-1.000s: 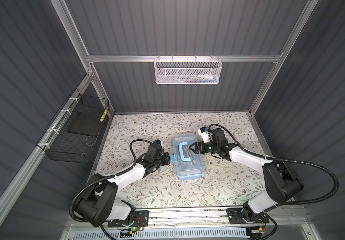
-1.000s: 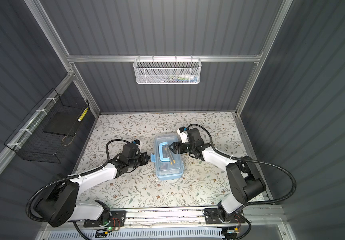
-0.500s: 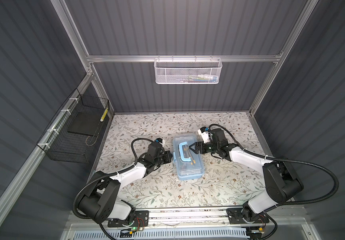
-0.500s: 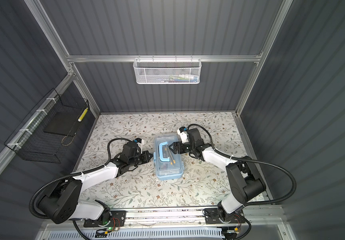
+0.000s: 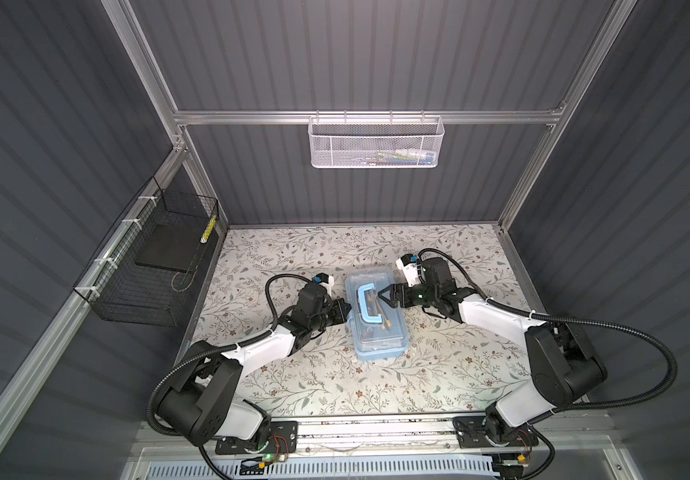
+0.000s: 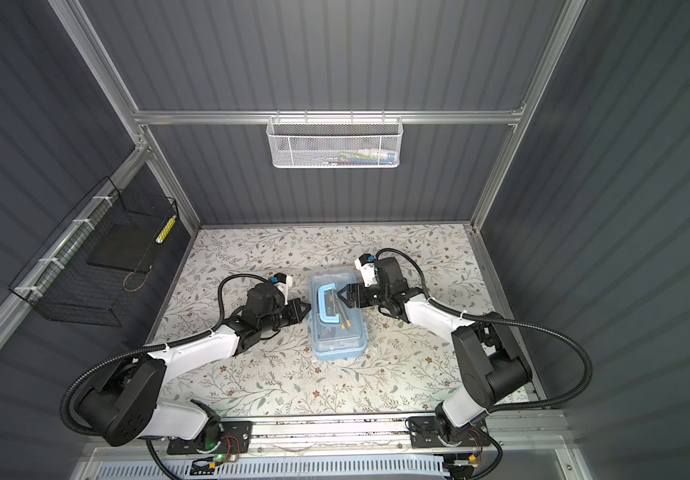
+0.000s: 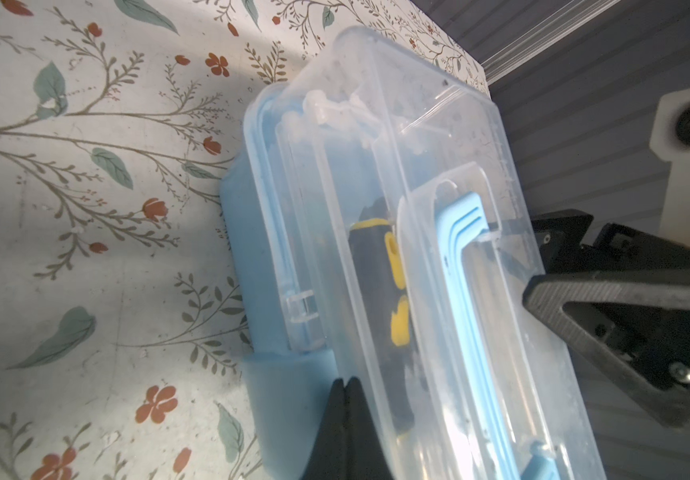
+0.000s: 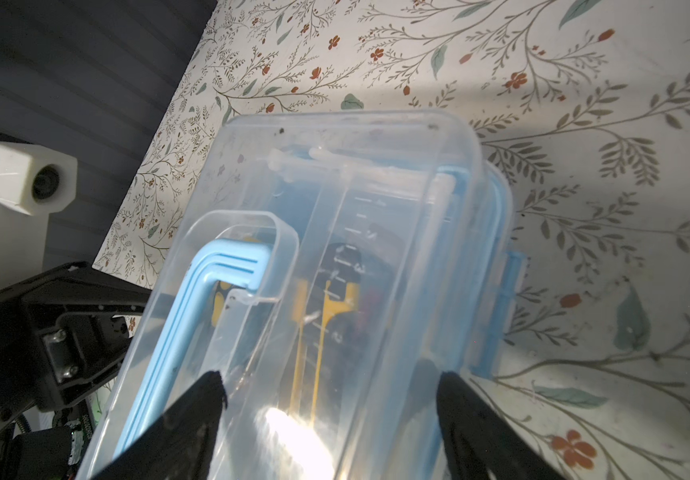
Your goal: Pack the tool kit
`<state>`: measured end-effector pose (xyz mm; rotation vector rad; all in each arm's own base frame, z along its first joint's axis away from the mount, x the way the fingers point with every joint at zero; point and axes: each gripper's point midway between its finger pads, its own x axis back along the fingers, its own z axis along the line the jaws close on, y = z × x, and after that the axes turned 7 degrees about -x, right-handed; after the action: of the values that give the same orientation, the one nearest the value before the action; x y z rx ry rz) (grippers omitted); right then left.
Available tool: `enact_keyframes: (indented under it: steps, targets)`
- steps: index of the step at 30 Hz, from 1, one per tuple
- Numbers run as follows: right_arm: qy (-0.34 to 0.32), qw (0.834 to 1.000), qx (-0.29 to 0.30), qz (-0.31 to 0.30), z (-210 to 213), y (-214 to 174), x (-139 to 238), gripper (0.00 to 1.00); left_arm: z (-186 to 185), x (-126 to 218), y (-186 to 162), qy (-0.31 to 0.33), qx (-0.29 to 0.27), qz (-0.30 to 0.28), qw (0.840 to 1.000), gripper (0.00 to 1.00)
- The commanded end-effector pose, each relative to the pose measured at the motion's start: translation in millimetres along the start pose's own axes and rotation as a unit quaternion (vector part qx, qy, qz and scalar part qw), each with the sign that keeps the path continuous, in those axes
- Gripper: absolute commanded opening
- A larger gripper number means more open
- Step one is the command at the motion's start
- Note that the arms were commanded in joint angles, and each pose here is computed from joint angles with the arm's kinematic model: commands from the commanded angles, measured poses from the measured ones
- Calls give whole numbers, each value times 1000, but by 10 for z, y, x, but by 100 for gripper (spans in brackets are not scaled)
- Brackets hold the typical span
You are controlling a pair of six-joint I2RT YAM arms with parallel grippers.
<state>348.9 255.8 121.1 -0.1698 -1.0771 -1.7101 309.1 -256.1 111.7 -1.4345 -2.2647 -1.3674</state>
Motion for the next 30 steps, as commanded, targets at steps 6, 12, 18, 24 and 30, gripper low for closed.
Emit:
enact_keyframes:
  steps: [6, 12, 18, 24, 30]
  targets:
    - [-25, 996, -33, 76, -205, -511, -65, 81, -130, 41, 22, 0, -23, 8, 1000, 0]
    - [-26, 997, -35, 71, -212, -494, -58, 81, -14, 410, 387, 88, -76, -25, 993, 0]
    - [-25, 997, -37, 70, -211, -486, -47, 81, 479, 462, 168, 117, -25, -3, 993, 0]
    - [-24, 996, -39, 73, -212, -494, -49, 81, 491, 197, -46, 73, -6, 21, 997, 0]
    - [-22, 997, -39, 70, -206, -483, -50, 81, 419, 49, -128, 52, -6, 31, 998, 0]
